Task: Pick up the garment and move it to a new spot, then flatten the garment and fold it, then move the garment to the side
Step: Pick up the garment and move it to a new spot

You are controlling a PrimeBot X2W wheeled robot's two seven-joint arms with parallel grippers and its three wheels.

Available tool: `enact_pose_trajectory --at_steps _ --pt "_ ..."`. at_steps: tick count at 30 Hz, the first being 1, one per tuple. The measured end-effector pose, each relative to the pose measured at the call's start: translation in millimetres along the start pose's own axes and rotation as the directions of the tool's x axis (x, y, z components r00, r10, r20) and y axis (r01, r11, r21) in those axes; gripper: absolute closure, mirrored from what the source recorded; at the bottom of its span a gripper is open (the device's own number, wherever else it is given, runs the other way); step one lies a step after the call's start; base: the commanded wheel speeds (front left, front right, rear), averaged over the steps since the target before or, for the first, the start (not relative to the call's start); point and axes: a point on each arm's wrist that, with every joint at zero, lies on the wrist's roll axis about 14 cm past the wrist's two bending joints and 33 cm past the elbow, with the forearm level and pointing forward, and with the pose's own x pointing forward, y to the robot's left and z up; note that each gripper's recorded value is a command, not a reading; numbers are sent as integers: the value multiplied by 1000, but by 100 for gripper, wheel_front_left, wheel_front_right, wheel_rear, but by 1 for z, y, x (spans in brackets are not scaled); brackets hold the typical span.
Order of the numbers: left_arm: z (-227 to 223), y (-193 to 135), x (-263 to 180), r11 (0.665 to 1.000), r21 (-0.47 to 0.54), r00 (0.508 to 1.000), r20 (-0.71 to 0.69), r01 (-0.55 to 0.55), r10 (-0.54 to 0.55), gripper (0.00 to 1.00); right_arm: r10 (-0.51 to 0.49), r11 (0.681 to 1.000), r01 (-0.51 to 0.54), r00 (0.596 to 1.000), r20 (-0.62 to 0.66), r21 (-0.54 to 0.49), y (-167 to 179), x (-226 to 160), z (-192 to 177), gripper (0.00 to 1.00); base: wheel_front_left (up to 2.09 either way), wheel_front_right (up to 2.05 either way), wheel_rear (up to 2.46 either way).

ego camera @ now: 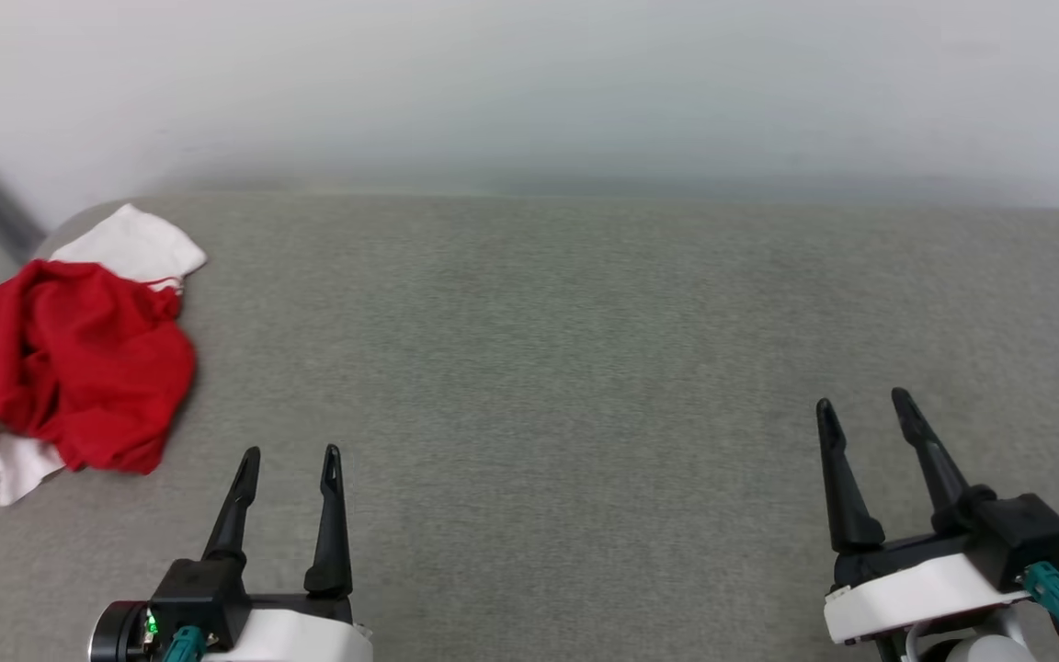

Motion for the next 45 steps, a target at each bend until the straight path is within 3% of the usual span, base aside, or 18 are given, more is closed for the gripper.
enact_pose_trajectory --at_steps 9,21,32,45 --pt "12 50 -34 986 34 987 19 -163 162 0 196 980 -196 980 -15 46 67 16 -10 0 0 0 0" --pt "29 94 -84 944 78 947 59 -320 316 0 379 921 -377 925 -6 97 133 25 -12 0 0 0 0" --pt "32 116 -112 917 49 918 62 -396 393 0 478 872 -473 878 -7 123 171 26 -15 0 0 0 0" --pt "22 117 -116 920 35 921 26 -389 389 0 488 865 -483 873 -9 137 175 24 -17 0 0 0 0"
